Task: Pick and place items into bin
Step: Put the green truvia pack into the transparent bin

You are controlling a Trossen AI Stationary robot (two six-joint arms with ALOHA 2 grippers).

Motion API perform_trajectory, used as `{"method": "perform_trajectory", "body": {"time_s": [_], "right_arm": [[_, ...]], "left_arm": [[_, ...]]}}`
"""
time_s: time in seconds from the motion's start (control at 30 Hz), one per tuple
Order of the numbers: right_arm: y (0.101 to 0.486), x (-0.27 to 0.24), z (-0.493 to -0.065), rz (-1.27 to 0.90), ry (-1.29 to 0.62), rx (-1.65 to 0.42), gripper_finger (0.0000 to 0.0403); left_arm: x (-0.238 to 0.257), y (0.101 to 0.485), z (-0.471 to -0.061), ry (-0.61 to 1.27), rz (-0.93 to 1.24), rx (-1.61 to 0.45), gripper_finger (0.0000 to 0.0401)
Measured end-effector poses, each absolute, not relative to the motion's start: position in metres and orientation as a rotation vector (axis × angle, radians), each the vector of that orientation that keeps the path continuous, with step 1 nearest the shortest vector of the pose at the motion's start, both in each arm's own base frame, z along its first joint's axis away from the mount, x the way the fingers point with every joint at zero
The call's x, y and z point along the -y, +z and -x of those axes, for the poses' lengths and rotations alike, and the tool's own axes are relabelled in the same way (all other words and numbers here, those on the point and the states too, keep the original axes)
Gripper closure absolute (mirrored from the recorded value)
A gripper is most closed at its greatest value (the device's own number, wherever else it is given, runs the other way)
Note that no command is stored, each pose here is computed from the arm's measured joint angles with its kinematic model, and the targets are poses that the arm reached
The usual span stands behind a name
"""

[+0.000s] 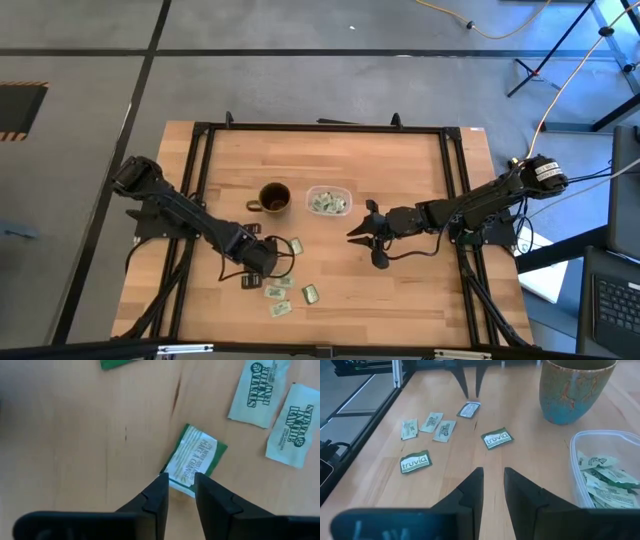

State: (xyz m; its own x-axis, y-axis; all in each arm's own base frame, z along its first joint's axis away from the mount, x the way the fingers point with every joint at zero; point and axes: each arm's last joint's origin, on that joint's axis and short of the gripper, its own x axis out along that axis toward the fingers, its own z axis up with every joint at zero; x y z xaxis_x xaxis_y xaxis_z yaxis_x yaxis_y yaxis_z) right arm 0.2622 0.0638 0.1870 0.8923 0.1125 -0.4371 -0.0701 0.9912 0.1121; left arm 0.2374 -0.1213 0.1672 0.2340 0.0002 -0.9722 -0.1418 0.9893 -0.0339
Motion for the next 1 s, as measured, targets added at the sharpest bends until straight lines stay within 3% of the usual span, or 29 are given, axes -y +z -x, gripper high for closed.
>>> {"method": "perform_trajectory", "body": {"time_s": [0.53,0.8,1.0], "right_arm": [[0.187,-0.063,-0.262,-0.089,0.068,-0.455,0.0322],[0.187,-0.042,-0.262,-0.083,-0.421,-0.383,0.0322],[0.188,-0.026,-0.262,-0.071,-0.565,-0.364,0.0322]], "left_arm": [[0.114,0.143,-0.228,0.12,0.233,-1.347,0.0323],[0.111,0.136,-0.224,0.166,0.292,-1.347,0.0336],[0.111,0.136,-0.224,0.171,0.31,-1.338,0.0334]]}}
